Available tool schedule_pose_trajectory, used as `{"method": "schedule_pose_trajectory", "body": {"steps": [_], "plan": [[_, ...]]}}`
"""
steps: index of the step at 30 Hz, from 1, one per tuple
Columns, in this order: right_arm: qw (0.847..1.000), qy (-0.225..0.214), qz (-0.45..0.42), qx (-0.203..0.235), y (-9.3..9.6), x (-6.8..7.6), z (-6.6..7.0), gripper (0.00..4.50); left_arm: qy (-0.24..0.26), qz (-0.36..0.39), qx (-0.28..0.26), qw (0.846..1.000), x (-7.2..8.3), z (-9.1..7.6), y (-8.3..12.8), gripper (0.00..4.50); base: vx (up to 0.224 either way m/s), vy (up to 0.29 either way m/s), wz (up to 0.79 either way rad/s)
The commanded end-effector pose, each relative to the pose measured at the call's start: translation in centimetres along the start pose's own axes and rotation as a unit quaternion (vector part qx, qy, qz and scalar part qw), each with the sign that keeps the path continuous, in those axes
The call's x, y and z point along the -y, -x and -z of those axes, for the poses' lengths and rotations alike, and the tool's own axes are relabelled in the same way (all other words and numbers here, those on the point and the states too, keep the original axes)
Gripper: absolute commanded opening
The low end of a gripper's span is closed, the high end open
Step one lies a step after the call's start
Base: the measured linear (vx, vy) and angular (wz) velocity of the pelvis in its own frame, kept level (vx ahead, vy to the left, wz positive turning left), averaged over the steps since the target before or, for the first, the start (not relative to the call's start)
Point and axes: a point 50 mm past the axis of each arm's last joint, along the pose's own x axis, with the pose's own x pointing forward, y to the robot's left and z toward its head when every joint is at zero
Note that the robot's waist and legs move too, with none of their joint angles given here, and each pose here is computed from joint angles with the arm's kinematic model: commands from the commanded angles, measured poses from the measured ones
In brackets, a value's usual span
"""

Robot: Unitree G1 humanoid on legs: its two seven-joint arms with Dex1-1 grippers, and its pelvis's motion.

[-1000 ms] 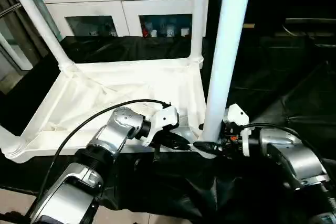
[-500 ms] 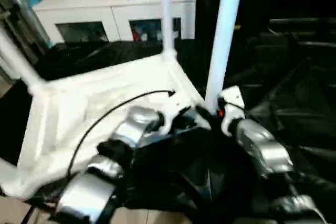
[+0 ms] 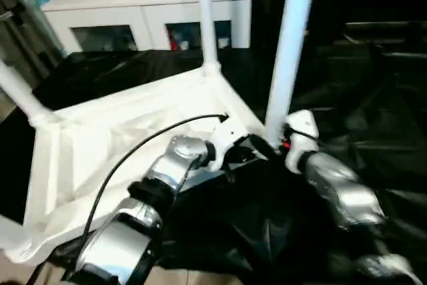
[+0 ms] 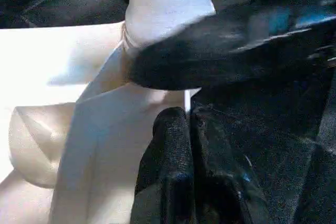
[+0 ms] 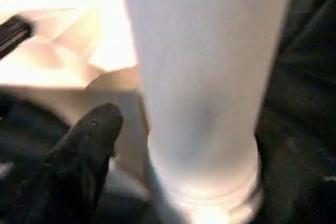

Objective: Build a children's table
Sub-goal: Rotate leg to tighten, then rotate table base

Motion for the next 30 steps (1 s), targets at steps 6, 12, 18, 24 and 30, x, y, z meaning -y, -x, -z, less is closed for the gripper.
{"method": "schedule_pose_trajectory", "body": {"steps": [6, 12, 18, 24, 30], "plan": [[0.992, 0.051, -0.112, -0.035, 6.6, 1.1, -0.7, 4.44, -0.024, -0.001, -0.009, 1.0, -0.5, 0.7, 0.7, 0.0, 0.0, 0.0, 0.0], [0.984, -0.002, -0.178, -0.021, 8.4, -0.2, -1.7, 4.48, -0.012, -0.001, 0.051, 0.999, -0.3, -0.6, 0.9, 0.28, 0.0, 0.0, 0.0], [0.981, -0.002, -0.195, -0.004, 6.5, -2.3, -1.8, 4.5, 0.023, -0.031, 0.054, 0.998, -1.3, -1.2, 3.6, 0.79, 0.0, 0.0, 0.0], [0.987, -0.001, -0.161, 0.019, 4.1, -3.1, -2.0, 4.5, 0.067, -0.036, -0.006, 0.997, -1.2, 1.2, 10.6, 1.28, 0.0, 0.0, 0.0], [0.984, -0.023, -0.17, 0.041, 2.4, -4.4, -2.1, 4.5, 0.115, 0.009, -0.044, 0.992, 2.1, 3.1, 17.3, 1.68, 0.0, 0.0, 0.0]]}}
